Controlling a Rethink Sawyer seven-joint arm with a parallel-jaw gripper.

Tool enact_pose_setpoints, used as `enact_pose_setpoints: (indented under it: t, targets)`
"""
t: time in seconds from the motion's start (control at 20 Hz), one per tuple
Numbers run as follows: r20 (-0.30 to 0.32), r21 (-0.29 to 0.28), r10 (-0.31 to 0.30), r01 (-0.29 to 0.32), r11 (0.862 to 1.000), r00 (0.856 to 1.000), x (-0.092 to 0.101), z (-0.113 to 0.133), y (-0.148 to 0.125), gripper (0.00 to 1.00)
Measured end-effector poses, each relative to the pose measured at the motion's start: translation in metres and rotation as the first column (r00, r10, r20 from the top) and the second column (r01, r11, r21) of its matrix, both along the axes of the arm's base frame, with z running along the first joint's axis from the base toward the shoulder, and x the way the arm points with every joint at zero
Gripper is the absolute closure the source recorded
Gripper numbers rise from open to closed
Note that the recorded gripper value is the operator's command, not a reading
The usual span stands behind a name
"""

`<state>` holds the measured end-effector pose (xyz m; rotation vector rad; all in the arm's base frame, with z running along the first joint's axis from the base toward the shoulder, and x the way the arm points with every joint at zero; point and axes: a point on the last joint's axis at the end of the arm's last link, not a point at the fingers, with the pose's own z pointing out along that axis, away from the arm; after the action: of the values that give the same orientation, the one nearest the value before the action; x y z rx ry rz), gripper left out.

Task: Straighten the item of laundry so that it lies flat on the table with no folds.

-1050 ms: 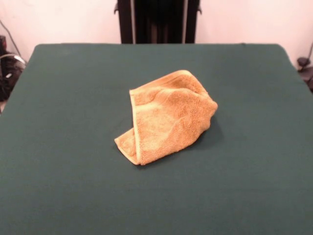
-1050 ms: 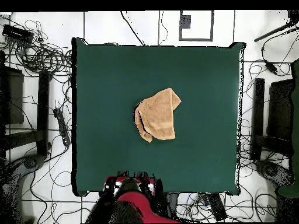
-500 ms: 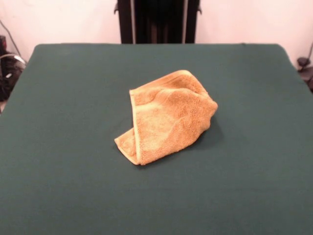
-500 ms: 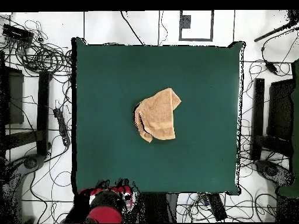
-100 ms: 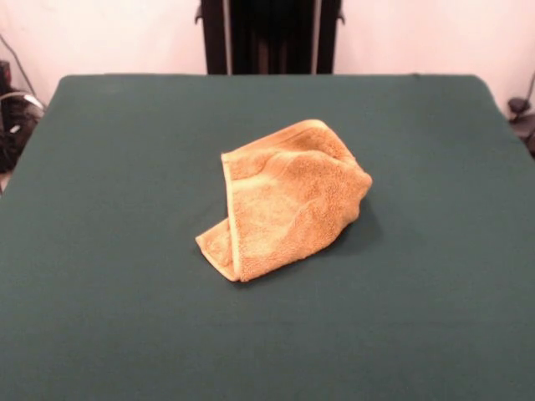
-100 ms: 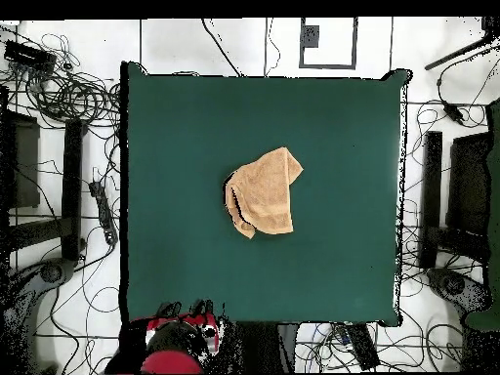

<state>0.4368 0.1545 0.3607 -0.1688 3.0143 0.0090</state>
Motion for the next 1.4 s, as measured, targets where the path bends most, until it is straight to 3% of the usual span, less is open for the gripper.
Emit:
enact_pose_setpoints:
  t: [0.5, 1.4]
  targets:
    - [-0.056, -0.030, 0.026, -0.028, 0.999, 0.998, -0.004, 0.015, -0.002, 0.00]
    - [-0.029, -0.053, 0.023, -0.025, 0.998, 0.999, -0.008, 0.055, -0.012, 0.00]
